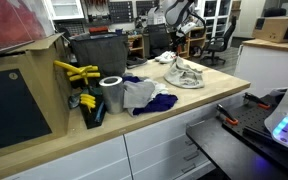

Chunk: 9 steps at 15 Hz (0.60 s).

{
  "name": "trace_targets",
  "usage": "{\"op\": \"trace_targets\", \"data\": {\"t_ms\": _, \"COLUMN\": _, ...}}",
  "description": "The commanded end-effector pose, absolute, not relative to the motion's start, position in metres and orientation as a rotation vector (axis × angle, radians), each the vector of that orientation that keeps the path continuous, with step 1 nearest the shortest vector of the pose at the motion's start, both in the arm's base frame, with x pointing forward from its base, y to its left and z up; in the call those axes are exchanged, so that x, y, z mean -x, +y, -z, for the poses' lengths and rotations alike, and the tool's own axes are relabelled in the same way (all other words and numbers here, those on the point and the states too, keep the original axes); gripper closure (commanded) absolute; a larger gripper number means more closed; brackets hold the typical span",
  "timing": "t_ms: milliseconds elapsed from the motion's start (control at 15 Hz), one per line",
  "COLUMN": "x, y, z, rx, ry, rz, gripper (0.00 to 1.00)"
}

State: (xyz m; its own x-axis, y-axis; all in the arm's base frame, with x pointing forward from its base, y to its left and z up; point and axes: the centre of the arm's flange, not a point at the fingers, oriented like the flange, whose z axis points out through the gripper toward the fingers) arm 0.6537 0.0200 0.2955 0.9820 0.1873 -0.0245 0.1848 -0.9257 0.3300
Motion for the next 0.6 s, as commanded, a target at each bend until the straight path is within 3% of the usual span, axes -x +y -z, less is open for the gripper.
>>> {"op": "trace_targets", "data": {"t_ms": 0, "x": -0.629, "y": 0.017, "z": -0.292, "rx": -2.848, "ry": 0.205, "rz": 0.095, "gripper": 0.01}}
{"op": "trace_targets", "data": {"t_ms": 533, "x": -0.613, "y": -0.041, "z": -0.259, "rx": -2.909, "ry": -0.002, "rz": 0.256, "gripper": 0.00}}
